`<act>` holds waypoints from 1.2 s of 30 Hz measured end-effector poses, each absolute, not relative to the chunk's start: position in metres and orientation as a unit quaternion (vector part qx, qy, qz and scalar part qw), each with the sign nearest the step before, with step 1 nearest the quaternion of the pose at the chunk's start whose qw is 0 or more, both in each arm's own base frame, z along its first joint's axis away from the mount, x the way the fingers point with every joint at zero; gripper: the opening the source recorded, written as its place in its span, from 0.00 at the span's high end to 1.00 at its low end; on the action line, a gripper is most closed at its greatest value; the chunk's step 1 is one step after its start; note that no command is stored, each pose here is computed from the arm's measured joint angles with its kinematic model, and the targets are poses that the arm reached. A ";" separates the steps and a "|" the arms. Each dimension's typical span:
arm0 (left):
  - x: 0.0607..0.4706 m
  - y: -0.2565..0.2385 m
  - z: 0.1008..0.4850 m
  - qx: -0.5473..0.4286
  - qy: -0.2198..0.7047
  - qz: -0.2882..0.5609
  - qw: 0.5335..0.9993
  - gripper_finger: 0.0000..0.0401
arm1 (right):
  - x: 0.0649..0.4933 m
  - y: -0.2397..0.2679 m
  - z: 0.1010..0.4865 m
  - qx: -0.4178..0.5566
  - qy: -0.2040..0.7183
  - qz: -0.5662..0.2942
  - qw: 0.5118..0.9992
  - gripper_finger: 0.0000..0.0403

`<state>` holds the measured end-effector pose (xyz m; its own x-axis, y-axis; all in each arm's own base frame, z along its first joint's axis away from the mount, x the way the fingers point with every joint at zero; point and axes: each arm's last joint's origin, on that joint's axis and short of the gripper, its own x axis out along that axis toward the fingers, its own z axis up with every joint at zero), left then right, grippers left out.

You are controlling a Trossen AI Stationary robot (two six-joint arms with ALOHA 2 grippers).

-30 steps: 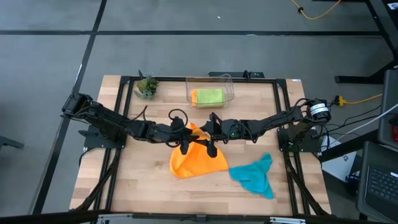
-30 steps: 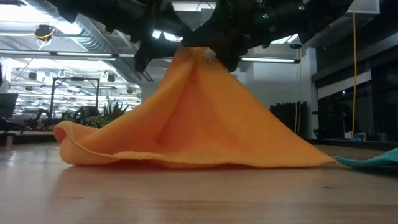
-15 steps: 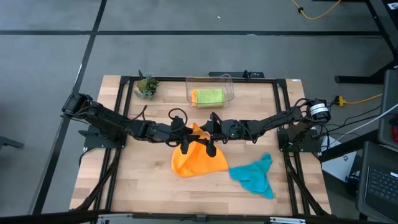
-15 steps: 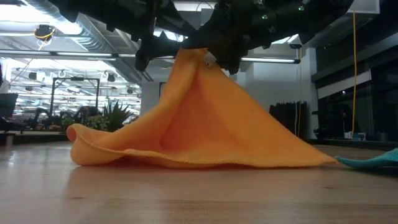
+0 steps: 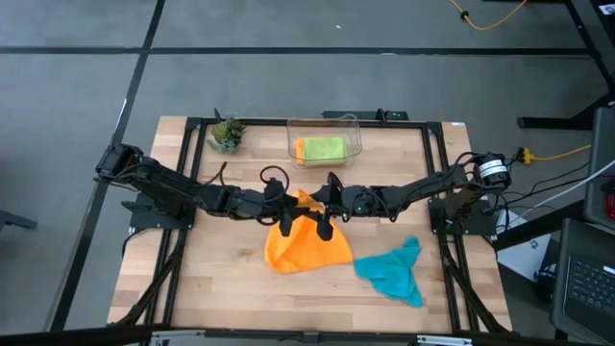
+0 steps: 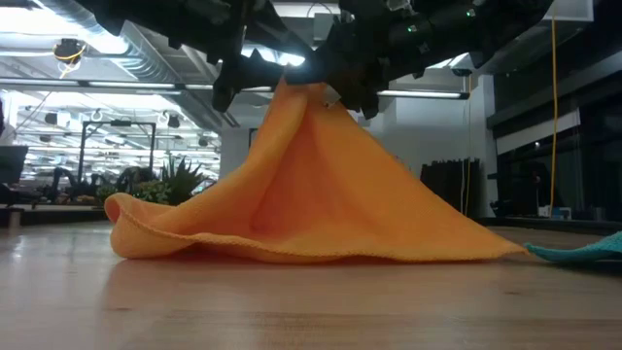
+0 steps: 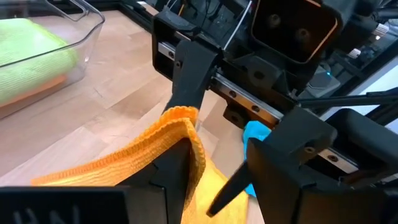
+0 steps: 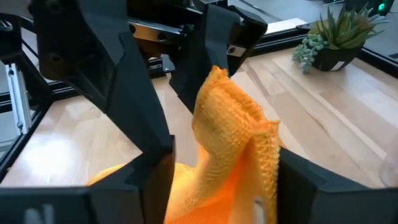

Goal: Fold microfiber towels
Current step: Fold the orange microfiber cloth

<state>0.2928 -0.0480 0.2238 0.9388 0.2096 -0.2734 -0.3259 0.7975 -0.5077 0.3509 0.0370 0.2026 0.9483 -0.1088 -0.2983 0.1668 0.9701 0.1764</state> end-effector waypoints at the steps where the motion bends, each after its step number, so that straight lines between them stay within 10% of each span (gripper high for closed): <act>1: 0.293 -0.048 0.224 -0.285 0.101 0.142 0.943 0.62 | 0.351 0.037 0.203 0.100 0.145 -0.070 0.982 0.49; 13: 0.293 -0.049 0.224 -0.288 0.104 0.131 0.943 0.62 | 0.351 0.037 0.201 0.088 0.150 -0.069 0.982 0.97; 25: 0.270 -0.064 0.272 -0.267 0.046 0.025 0.962 0.62 | 0.351 0.038 0.203 0.074 0.151 -0.035 0.985 0.99; 36: 0.230 -0.080 0.287 -0.151 0.106 -0.027 0.982 0.63 | 0.345 0.059 0.231 -0.036 0.082 0.293 0.952 1.00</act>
